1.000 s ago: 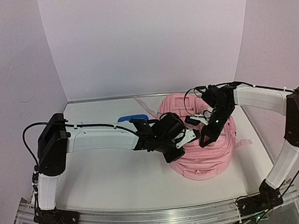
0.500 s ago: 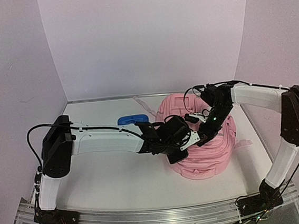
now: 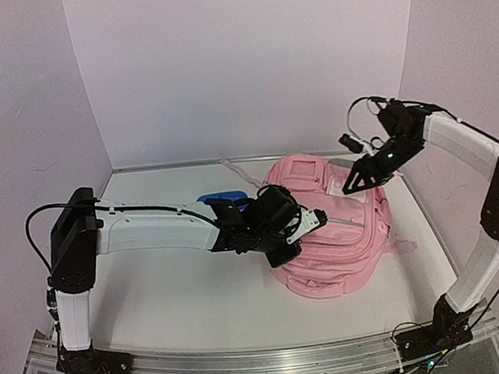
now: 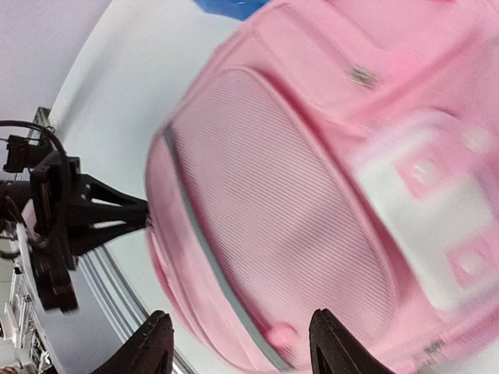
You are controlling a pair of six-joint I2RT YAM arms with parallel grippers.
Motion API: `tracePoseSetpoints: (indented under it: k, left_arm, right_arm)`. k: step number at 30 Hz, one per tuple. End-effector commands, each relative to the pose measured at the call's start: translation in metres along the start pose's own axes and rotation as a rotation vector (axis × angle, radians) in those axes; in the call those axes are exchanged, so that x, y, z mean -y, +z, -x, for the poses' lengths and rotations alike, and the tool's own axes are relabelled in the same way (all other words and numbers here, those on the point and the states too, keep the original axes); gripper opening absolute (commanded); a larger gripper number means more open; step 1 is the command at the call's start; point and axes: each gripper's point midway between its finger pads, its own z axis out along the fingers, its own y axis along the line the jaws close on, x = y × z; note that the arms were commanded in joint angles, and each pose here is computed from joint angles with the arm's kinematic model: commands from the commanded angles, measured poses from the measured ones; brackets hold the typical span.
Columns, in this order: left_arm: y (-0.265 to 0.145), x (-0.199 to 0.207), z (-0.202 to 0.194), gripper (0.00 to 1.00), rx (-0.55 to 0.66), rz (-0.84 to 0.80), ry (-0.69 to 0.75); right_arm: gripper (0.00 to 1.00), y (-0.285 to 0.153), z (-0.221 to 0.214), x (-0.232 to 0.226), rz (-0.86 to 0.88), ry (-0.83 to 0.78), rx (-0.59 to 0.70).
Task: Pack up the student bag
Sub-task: Zip the student bag at the center of the board.
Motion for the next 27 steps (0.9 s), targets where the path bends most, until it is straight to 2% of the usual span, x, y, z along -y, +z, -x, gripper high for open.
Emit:
tracePoseSetpoints:
  k: [1, 5, 8, 16, 27]
  left_arm:
    - [-0.017, 0.005, 0.022, 0.0, 0.073, -0.037, -0.015]
    - [-0.016, 0.006, 0.024, 0.0, 0.076, -0.05, -0.02]
    - [-0.014, 0.009, 0.025, 0.0, 0.072, -0.059, -0.018]
    - [-0.008, 0.014, 0.041, 0.0, 0.094, -0.081, -0.013]
    - [-0.001, 0.026, 0.069, 0.0, 0.146, -0.121, 0.014]
  right_arm:
    - [0.59, -0.024, -0.062, 0.032, -0.033, 0.053, -0.144]
    - [0.49, -0.009, -0.112, 0.058, -0.017, 0.053, -0.281]
    - [0.45, 0.006, -0.123, 0.055, 0.044, 0.076, -0.291]
    - [0.39, 0.048, -0.105, 0.031, 0.161, 0.124, -0.249]
    - [0.38, 0.08, -0.049, -0.011, 0.251, 0.142, -0.127]
